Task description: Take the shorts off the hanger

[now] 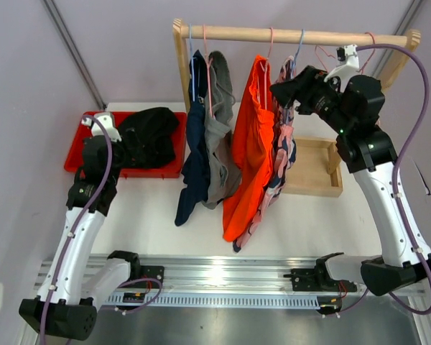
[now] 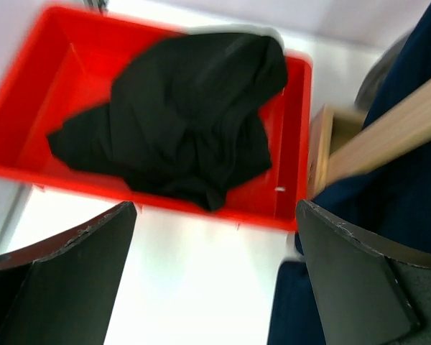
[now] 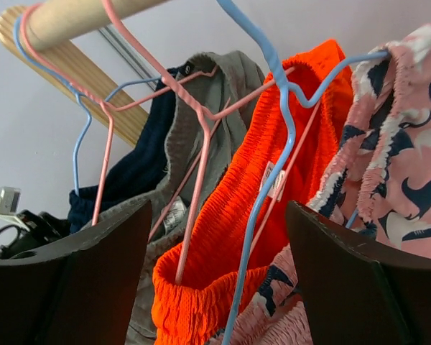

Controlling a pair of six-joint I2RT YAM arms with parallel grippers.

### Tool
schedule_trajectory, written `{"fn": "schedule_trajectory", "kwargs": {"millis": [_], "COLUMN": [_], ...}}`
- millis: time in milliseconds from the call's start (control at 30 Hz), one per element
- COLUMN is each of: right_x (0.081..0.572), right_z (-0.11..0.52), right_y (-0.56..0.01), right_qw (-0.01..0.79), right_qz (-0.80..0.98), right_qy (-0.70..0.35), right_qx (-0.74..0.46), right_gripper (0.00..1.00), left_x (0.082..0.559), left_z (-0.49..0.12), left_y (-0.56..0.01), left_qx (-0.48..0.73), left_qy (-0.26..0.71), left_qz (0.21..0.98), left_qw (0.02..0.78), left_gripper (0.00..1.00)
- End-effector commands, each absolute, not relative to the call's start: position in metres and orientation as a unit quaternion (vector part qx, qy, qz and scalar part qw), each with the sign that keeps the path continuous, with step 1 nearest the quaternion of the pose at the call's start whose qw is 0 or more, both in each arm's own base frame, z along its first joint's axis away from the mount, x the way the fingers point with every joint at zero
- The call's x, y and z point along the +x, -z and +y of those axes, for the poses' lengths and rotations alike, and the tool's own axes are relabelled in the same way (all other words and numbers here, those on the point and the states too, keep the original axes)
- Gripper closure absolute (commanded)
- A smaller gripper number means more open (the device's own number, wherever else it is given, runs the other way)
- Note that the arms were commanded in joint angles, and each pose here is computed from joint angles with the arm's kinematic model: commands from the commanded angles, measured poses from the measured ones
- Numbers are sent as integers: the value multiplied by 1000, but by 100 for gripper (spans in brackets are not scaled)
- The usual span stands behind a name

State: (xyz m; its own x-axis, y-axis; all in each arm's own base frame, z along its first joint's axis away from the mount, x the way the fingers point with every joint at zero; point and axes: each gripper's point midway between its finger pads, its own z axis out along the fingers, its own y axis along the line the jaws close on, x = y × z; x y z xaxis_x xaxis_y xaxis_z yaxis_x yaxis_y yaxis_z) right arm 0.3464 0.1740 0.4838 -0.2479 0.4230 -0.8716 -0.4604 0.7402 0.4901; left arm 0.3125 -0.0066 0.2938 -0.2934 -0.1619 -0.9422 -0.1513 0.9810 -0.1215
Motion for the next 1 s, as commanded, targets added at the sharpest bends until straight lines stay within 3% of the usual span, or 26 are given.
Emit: {"fn": "schedule_trajectory", "kwargs": {"millis": [0, 100, 233, 300, 400, 533, 700, 967], "right_x": [349, 357, 358, 358, 353, 339, 310, 287], "right_z": [170, 172, 172, 171, 166, 152, 134, 104], "right_y": [-509, -498, -491, -489, -496, -526, -572, -573], "right_qw": [654, 647, 646, 645, 655, 685, 722, 716], "right_qz": [674, 683, 687, 690, 681, 654, 608, 617], "right_qy": [-343, -338, -332, -329, -326, -318, -327, -302], "right_qx": [-2, 7, 16, 19, 24, 33, 53, 127], "right_gripper": [23, 44, 91, 100, 100, 100, 100, 100], "left_x": [306, 303, 303, 303, 302, 281, 229, 145], "left_z": [-13, -13, -15, -17, -38, -95, -193, -340], "left_y": [-280, -278, -271, -274, -288, -357, -443, -467], "left_qx": [-82, -80, -76, -73, -31, 75, 197, 334], "left_qy": [18, 20, 25, 30, 63, 71, 223, 374], "left_qz": [804, 801, 802, 801, 795, 747, 678, 592], "left_qw": [589, 593, 591, 594, 603, 656, 673, 631], "left_gripper": [1, 1, 1, 1, 1, 1, 1, 1]}}
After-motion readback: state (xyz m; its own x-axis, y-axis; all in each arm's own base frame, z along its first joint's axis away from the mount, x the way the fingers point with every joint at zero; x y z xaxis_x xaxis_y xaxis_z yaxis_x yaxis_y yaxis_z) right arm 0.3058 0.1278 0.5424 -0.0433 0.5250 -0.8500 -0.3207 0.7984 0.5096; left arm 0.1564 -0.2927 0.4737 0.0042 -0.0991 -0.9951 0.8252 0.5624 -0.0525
